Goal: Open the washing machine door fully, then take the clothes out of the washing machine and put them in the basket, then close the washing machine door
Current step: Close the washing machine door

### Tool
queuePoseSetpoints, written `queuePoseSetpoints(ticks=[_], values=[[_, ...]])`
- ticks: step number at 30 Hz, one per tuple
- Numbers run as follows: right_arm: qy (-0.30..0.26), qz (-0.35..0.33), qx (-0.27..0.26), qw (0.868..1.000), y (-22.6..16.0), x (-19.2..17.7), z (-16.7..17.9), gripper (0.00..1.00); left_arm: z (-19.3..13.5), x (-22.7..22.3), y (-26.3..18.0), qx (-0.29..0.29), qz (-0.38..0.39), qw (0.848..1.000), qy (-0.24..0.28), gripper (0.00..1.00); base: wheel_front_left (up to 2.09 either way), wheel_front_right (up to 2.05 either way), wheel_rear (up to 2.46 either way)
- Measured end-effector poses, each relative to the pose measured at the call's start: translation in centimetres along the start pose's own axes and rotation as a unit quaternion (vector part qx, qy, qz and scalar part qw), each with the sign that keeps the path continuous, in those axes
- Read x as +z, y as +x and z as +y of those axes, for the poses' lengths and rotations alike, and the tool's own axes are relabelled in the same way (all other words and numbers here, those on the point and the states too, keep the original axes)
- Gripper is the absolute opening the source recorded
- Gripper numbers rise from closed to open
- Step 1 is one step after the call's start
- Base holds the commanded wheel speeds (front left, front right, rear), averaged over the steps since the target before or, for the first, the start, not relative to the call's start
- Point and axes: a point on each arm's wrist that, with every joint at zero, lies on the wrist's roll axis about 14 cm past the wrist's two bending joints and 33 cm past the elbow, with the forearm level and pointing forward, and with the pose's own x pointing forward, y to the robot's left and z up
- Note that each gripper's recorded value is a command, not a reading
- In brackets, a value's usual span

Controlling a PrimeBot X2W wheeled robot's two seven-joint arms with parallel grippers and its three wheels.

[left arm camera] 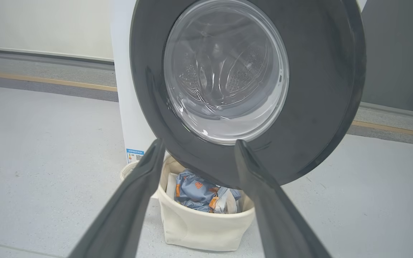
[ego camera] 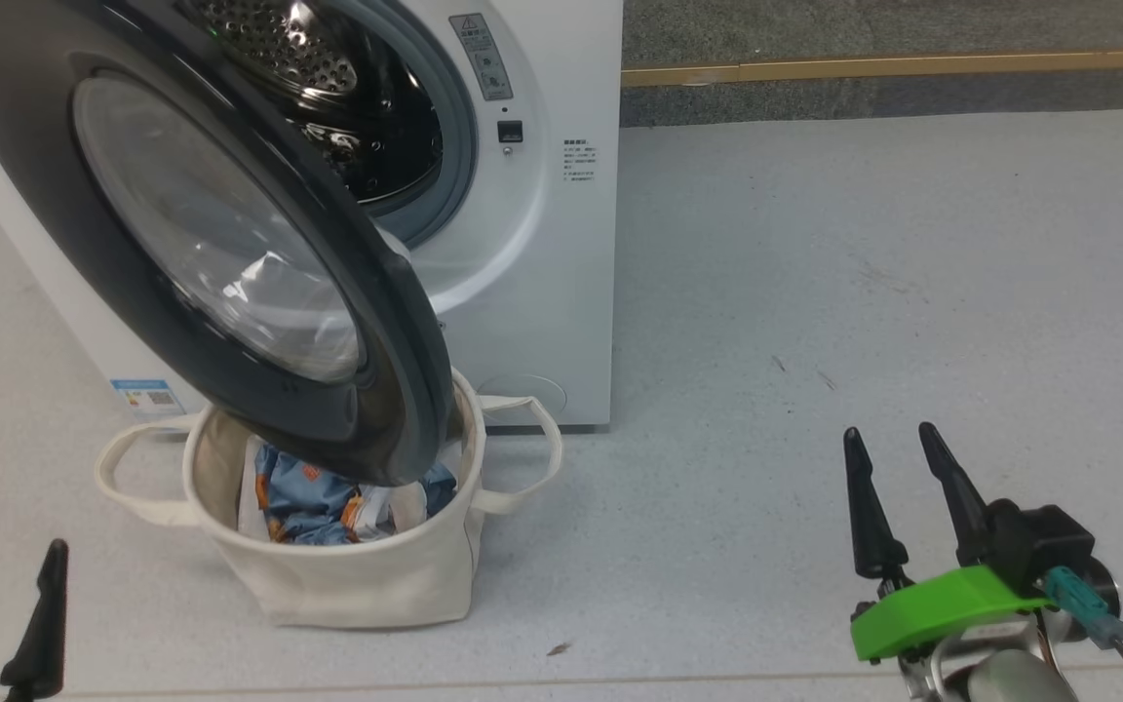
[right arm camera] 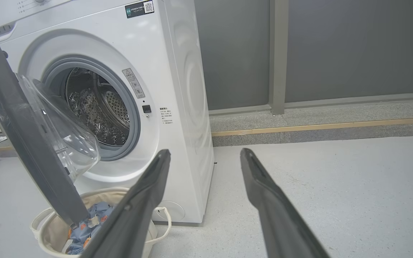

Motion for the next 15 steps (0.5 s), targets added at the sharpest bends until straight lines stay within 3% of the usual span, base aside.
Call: queuePoseSetpoints(ticks=[15], values=[[0.0, 0.004, -0.005, 1.0, -0.1, -0.2, -0.3, 1.0, -0.6, 0.2, -0.1, -0.007, -0.008, 1.0, -0.002, 1.0, 0.0, 0.0, 0.0]])
